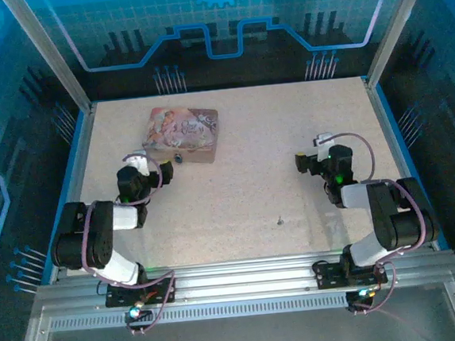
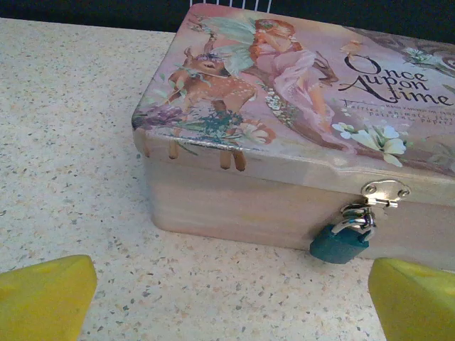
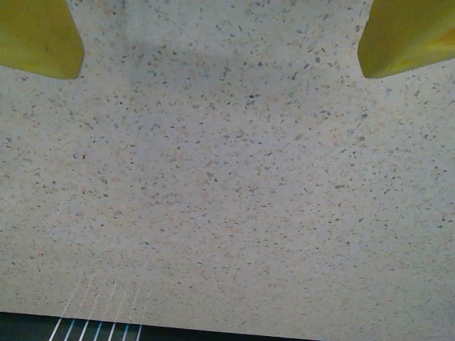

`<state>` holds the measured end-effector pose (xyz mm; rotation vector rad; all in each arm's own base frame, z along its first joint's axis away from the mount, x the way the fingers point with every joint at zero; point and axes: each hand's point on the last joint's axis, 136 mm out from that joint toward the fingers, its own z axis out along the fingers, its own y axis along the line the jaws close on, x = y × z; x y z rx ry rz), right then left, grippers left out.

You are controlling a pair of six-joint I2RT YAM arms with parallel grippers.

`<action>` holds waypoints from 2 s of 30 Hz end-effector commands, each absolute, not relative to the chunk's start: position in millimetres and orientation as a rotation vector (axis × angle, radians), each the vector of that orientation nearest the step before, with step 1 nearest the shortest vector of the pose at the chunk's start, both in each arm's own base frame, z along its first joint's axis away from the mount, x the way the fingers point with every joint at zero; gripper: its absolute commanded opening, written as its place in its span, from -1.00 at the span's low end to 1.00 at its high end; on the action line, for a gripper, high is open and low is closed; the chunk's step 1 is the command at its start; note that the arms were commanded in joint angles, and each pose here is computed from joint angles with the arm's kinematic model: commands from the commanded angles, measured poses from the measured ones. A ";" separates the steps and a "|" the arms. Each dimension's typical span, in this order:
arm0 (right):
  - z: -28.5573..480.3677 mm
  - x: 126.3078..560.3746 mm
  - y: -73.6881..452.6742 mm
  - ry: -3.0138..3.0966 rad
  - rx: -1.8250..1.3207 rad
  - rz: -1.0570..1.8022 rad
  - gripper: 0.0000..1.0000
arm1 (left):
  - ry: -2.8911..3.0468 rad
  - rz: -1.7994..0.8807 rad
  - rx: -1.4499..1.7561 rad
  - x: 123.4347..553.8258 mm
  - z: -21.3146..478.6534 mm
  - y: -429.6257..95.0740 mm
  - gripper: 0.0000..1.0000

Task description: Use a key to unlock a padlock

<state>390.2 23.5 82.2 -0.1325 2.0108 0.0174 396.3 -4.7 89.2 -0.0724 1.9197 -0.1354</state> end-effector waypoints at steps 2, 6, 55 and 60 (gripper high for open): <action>94.4 397.4 28.2 1.965 -0.145 0.014 0.99 | 1.909 -0.149 -0.043 397.9 94.5 -7.7 0.98; 94.4 397.4 28.5 1.965 -0.146 0.014 0.99 | 1.909 -0.149 -0.043 397.9 94.5 -7.7 0.98; 133.8 386.9 27.4 1.968 -0.131 0.017 0.99 | 1.836 -0.112 -0.082 381.4 129.7 -0.2 0.98; 161.1 373.1 35.2 1.986 -0.069 0.102 1.00 | 1.827 -0.153 -0.257 371.7 168.9 10.8 0.98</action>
